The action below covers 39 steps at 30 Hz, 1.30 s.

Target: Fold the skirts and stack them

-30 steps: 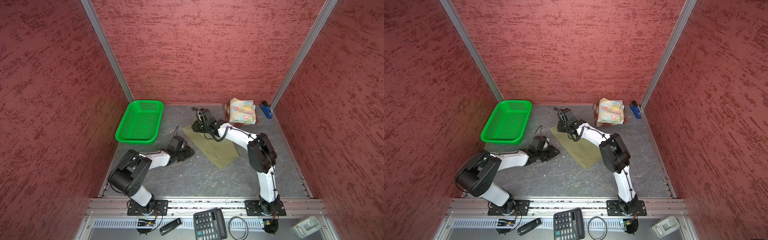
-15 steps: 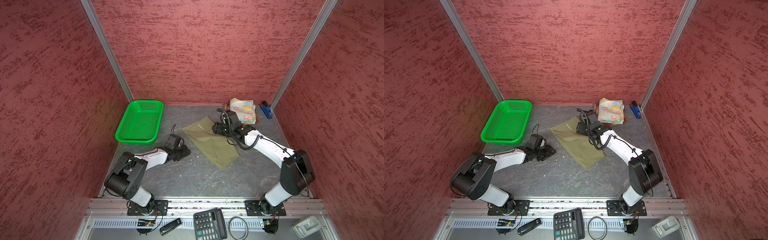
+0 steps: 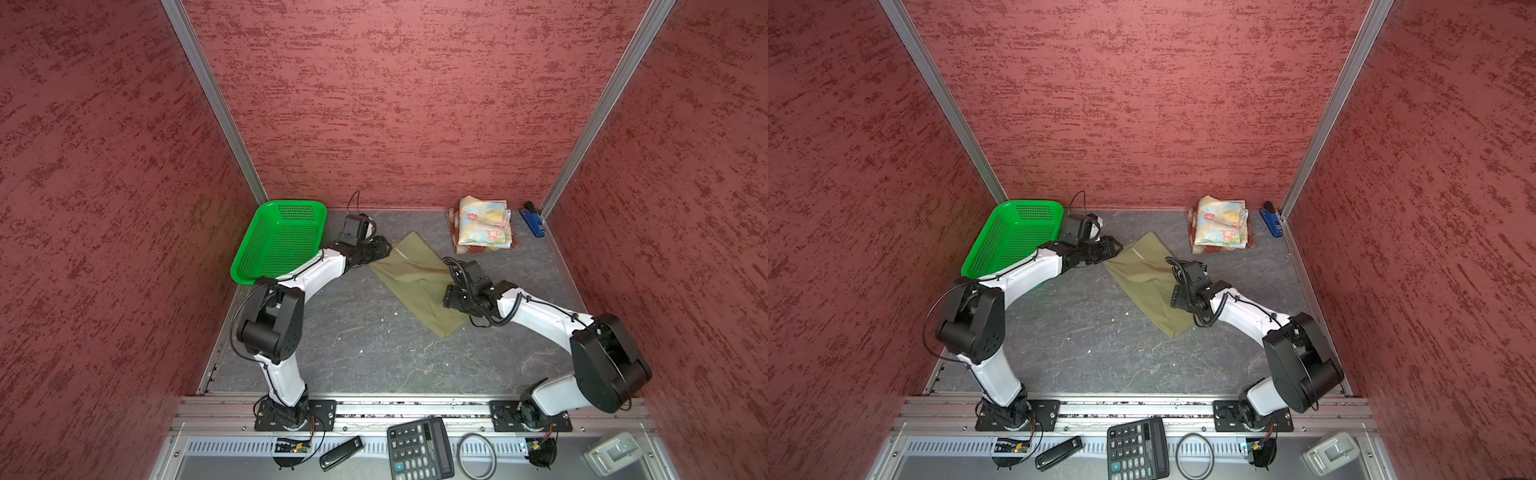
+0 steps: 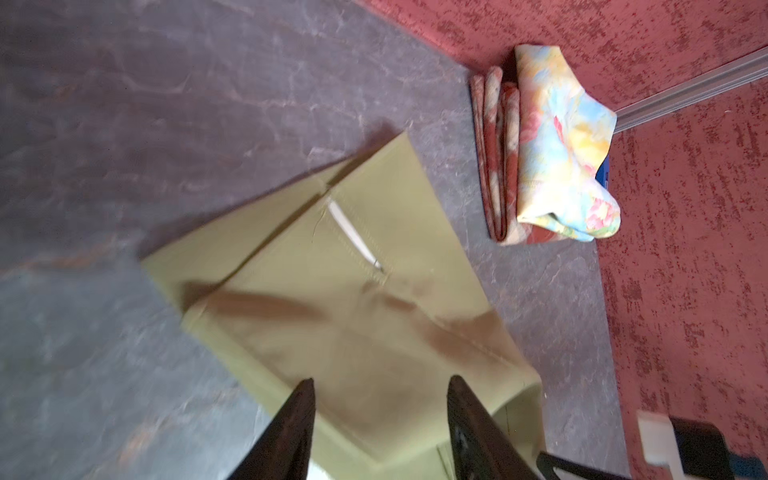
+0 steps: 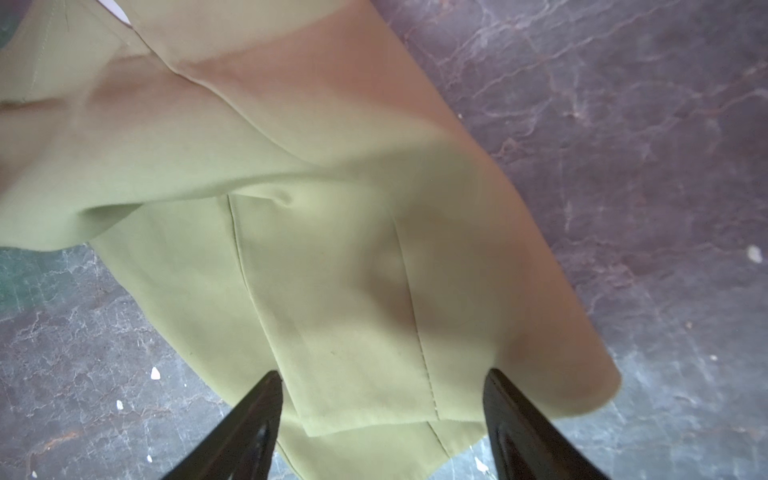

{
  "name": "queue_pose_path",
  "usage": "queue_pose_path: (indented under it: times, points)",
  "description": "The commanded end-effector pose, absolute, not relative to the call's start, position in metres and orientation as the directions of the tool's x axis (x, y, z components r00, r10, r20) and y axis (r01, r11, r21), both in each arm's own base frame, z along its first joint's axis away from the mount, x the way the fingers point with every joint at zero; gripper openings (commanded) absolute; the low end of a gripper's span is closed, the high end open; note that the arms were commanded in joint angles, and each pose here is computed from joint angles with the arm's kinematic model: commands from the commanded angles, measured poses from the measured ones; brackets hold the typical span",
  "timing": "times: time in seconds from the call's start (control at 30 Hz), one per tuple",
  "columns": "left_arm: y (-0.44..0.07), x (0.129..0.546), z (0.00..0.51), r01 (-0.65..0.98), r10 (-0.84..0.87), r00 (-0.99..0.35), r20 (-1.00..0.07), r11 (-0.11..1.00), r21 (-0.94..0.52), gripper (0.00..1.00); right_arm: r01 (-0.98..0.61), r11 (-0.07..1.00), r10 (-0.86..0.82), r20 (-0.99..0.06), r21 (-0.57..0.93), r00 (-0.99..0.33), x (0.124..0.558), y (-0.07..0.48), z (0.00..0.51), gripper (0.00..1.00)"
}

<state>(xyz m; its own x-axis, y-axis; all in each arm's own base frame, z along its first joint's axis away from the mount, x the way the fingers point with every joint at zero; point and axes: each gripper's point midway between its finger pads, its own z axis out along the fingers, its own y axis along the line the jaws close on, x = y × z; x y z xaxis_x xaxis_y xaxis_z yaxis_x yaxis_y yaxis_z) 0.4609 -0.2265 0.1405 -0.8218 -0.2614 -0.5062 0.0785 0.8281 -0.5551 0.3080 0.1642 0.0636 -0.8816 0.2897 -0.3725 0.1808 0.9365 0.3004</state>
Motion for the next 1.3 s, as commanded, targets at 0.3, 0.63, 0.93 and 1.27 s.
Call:
queue_pose_path:
  times: [0.3,0.63,0.93,1.27]
  points:
    - [-0.217,0.479,0.019,-0.012,-0.172,-0.932,-0.320,0.895,-0.445,0.50,0.085,0.971,0.175,-0.426,0.222,-0.888,0.341,0.173,0.057,0.78]
    - [-0.159,0.417,-0.014,-0.200,-0.264,-0.946,-0.189,0.932,-0.302,0.48,-0.130,0.964,-0.011,-0.452,0.233,-0.892,0.377,0.211,0.040,0.78]
    - [-0.135,0.317,-0.007,-0.335,-0.382,-0.920,-0.092,0.886,-0.322,0.47,-0.387,0.881,-0.174,-0.575,0.272,-0.800,0.429,0.267,0.052,0.80]
    - [-0.163,0.279,0.039,-0.287,-0.372,-0.918,-0.140,0.864,-0.414,0.63,-0.382,0.850,0.010,-0.735,0.363,-0.678,0.460,0.259,0.156,0.85]
